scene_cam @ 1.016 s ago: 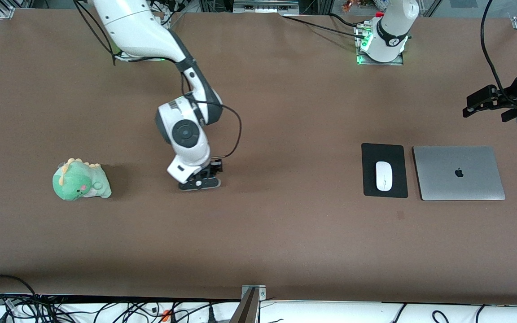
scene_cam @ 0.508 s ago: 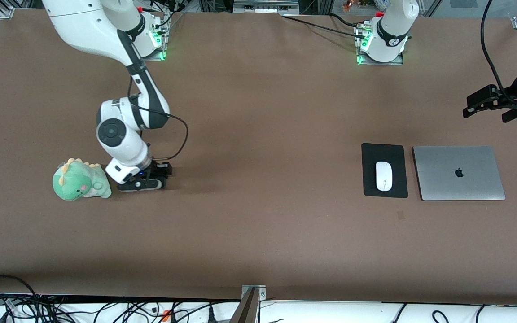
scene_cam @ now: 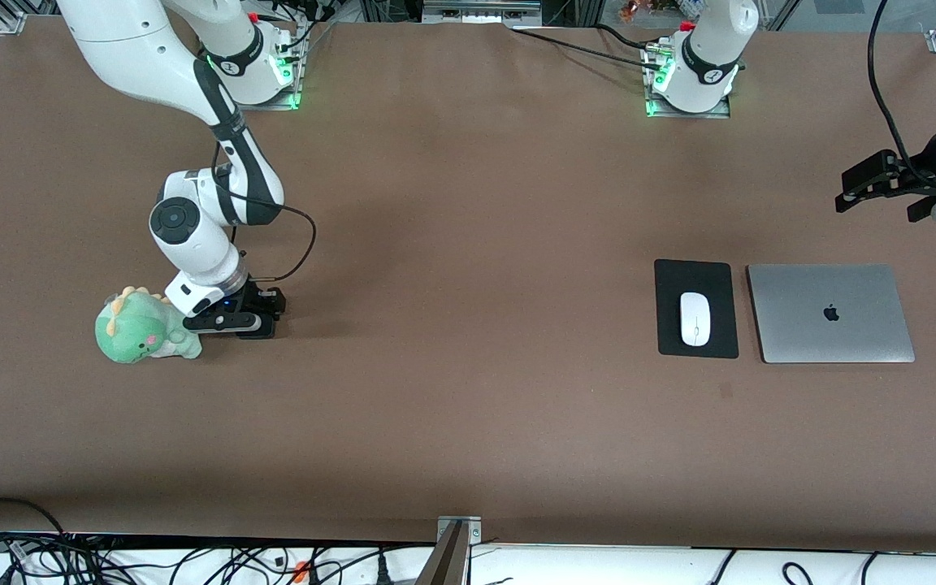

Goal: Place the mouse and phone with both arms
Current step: 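Carry the black phone with the right gripper beside the green plush, then release the phone and raise the right gripper back to rest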

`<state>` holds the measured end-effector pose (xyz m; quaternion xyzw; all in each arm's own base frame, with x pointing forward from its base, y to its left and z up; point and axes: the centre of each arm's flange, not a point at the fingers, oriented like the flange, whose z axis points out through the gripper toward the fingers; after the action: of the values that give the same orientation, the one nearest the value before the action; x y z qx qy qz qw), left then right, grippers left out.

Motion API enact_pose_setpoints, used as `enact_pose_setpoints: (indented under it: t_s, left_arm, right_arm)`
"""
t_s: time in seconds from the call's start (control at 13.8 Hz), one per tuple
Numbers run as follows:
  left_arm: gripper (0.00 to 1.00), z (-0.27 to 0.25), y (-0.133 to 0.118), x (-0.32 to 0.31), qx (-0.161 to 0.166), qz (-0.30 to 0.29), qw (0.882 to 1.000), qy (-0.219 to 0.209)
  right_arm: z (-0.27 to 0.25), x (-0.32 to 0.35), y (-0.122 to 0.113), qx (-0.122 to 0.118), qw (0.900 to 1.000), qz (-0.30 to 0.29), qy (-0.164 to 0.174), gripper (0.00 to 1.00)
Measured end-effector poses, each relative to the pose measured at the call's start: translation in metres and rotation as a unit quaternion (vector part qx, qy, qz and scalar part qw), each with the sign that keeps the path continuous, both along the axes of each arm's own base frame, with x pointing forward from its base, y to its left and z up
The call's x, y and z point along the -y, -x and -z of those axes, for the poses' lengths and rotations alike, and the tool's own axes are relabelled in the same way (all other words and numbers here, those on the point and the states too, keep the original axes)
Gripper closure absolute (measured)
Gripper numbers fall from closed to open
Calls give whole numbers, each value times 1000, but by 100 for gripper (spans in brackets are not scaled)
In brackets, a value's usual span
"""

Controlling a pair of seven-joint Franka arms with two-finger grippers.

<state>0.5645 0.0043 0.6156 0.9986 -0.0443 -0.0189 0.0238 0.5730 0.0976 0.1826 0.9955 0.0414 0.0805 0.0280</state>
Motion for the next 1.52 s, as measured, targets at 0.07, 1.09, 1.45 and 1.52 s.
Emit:
enact_pose_setpoints:
  t_s: [0.07,1.09,1.45,1.52]
  left_arm:
    - [0,0,0,0,0,0,1000,0]
    - [0,-1,1,25,-2,27,999,-25]
    - [0,-1,1,28,-2,30,999,-26]
    - [0,-1,1,28,-2,30,999,-26]
  right_arm:
    - [2,4,-1,1,1000,1,1,19]
    - [-121,-15,-67,-75,996,38,-41,0]
    - [-193,28,-61,-86,995,15,-43,0]
    - [-212,39,-55,-91,995,16,-45,0]
